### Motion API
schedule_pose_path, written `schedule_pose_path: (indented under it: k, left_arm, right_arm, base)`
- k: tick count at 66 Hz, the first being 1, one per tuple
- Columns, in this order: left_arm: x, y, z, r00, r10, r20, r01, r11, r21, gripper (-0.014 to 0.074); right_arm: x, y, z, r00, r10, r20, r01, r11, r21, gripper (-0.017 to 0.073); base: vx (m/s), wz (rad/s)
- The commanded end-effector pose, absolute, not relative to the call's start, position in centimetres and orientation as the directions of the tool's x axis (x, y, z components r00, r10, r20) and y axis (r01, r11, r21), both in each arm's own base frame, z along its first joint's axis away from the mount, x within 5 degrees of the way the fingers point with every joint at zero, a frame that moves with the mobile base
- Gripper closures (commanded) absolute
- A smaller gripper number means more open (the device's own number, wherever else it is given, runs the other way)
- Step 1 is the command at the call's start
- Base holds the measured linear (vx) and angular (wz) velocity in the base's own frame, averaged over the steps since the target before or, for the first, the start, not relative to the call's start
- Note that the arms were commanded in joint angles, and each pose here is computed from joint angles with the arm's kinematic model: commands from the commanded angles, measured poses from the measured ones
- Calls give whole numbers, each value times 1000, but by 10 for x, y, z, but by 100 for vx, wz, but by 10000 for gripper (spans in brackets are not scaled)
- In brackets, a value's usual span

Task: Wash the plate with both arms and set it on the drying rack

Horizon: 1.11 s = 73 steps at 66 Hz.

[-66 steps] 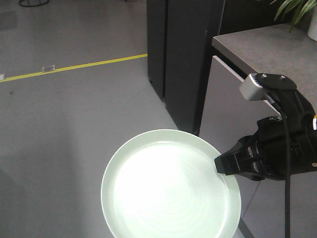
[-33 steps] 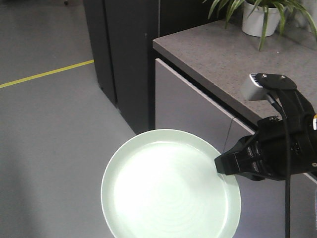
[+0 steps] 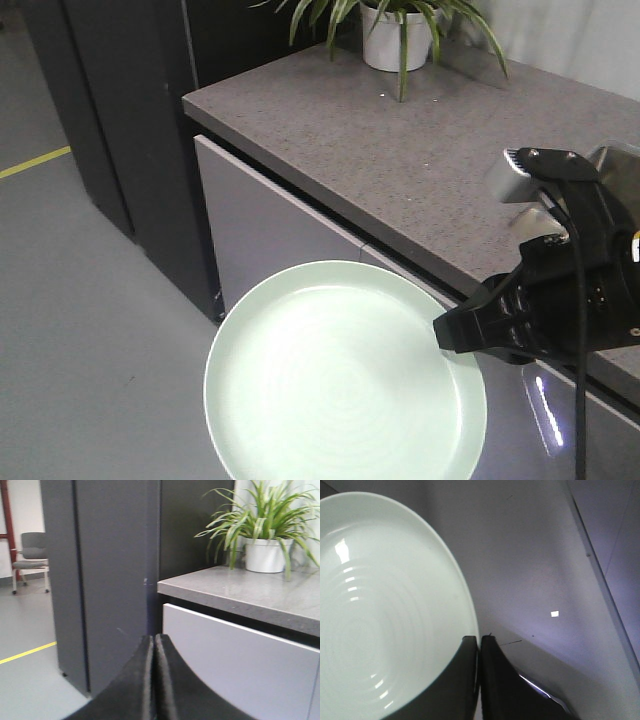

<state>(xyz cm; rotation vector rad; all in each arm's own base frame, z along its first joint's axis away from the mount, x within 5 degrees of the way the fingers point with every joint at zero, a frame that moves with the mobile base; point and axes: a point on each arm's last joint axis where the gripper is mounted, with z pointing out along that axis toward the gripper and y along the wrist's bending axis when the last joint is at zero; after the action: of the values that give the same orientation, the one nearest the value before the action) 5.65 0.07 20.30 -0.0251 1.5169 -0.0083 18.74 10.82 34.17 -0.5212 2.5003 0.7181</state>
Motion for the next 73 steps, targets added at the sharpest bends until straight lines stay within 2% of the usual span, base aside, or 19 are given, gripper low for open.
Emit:
schedule_pose_path:
  k: [1,73]
  left_arm:
    - [53,0,221,172,-24,-985,3,1000,-23,600]
    - [53,0,221,172,-24,-985,3,1000,-23,600]
  right_arm:
    - [186,110,357,-773,-182,-607,-494,772,399,568]
    - [186,110,357,-774,-182,-607,-495,772,399,568]
  base:
    - [10,-39]
    - [10,-38]
